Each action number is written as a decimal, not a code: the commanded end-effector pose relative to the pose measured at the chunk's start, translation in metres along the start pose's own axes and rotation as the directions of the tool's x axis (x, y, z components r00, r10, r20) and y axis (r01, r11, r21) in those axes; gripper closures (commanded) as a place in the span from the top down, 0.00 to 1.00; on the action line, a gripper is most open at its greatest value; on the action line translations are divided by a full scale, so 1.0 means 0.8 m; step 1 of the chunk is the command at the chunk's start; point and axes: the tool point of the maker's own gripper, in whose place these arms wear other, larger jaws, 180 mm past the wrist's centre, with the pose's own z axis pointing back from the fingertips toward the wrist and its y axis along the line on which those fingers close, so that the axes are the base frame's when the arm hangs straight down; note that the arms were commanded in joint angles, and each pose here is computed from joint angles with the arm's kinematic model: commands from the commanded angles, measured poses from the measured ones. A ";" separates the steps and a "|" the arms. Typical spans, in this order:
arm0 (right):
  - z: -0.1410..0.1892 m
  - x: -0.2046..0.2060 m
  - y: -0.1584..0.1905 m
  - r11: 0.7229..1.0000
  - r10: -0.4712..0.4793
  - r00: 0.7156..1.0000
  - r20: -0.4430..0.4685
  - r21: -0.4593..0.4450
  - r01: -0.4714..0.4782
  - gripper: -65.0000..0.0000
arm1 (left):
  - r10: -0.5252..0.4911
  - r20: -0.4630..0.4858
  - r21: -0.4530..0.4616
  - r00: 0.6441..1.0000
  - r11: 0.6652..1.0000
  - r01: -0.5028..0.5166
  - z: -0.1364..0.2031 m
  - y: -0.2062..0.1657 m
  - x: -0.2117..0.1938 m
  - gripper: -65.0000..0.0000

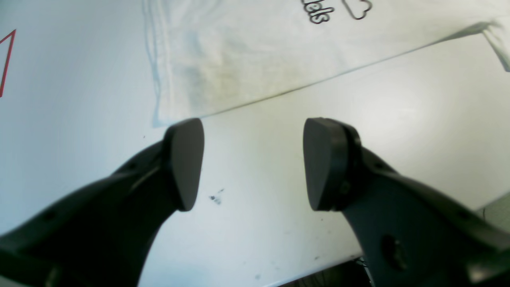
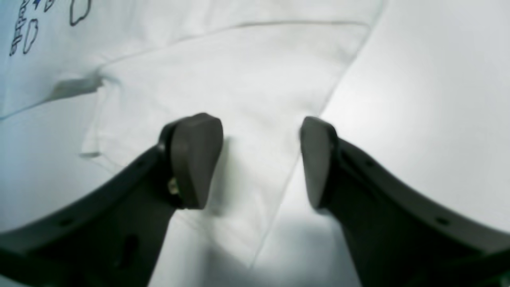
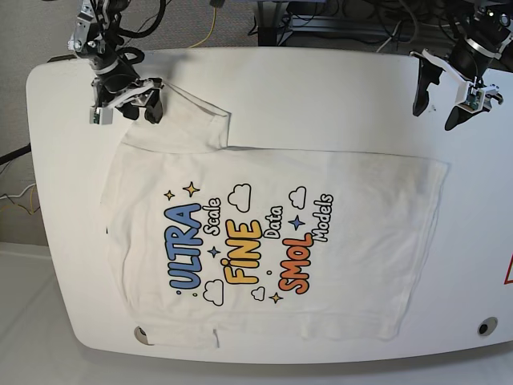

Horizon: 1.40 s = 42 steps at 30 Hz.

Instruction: Fold the T-shirt properly

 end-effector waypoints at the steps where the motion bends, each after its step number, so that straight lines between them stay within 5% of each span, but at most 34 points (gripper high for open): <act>1: 0.006 -0.045 -0.011 0.999 0.006 0.988 -0.154 -0.035 -0.012 0.51 | -0.017 0.025 -0.013 1.000 1.000 0.018 0.001 0.003 0.012 0.57; 20: 0.007 -0.015 0.005 0.994 -0.110 0.992 -0.061 -0.001 0.110 0.53 | 0.035 0.034 0.026 0.999 0.999 -0.036 -0.010 0.027 0.002 0.57; 32: 0.003 -0.019 0.015 0.995 -0.097 0.993 -0.072 0.026 0.099 0.02 | 0.016 0.065 0.020 0.998 1.000 -0.017 -0.011 0.024 0.019 0.55; 42: 0.002 0.005 0.006 0.999 -0.046 0.999 0.024 -0.004 0.046 0.00 | 0.033 0.060 0.057 0.998 0.998 -0.036 -0.017 0.042 0.015 0.54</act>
